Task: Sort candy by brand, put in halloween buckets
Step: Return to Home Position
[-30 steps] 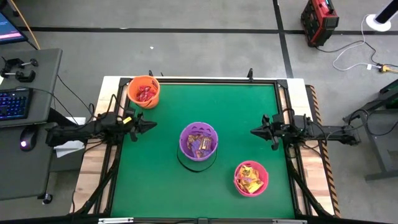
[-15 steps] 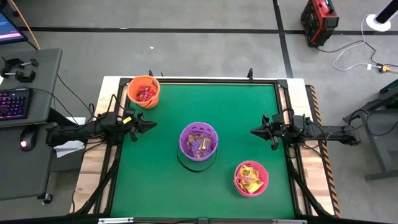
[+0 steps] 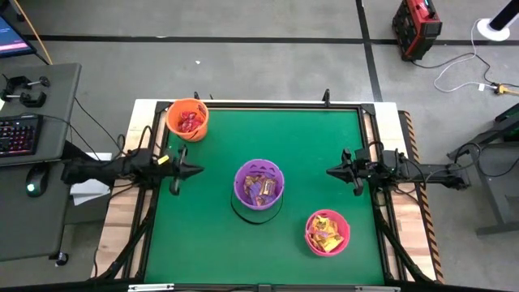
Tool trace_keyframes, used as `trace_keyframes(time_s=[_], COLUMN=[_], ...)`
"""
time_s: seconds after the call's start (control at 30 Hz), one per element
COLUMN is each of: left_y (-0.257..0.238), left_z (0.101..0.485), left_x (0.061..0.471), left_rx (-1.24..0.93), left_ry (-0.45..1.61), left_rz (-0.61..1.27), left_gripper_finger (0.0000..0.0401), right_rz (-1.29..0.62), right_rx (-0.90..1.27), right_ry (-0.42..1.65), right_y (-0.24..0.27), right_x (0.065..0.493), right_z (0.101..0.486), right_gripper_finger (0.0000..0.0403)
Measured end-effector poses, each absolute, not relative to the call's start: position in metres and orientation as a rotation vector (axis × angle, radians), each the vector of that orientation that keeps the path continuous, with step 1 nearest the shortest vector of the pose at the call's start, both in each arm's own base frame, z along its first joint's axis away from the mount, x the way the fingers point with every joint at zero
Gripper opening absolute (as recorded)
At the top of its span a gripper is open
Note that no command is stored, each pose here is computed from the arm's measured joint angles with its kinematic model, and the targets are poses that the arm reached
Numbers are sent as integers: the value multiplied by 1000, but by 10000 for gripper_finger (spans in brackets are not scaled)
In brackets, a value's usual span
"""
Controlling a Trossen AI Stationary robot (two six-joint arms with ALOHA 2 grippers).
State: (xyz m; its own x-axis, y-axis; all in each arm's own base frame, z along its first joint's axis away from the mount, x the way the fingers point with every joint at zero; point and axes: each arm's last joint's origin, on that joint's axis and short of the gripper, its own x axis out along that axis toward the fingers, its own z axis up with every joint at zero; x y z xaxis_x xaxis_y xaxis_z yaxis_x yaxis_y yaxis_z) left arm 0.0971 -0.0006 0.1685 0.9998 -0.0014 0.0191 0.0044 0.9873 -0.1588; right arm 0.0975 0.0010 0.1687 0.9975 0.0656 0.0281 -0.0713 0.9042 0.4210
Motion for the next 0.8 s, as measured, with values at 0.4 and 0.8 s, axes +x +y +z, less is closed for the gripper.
trace_keyframes(time_s=[0.4, 0.8], left_y=[-4, -4], left_z=[168, 168], left_x=[97, 98], left_rx=[-100, -155], left_ry=[-15, -4], left_rz=[-38, -37], left_gripper_finger=[1, 1], right_rz=[71, 71], right_rx=[435, 435], right_ry=[-14, -14], right_y=[1, 1], right_x=[97, 97], right_z=[169, 169], right_gripper_finger=[0, 0])
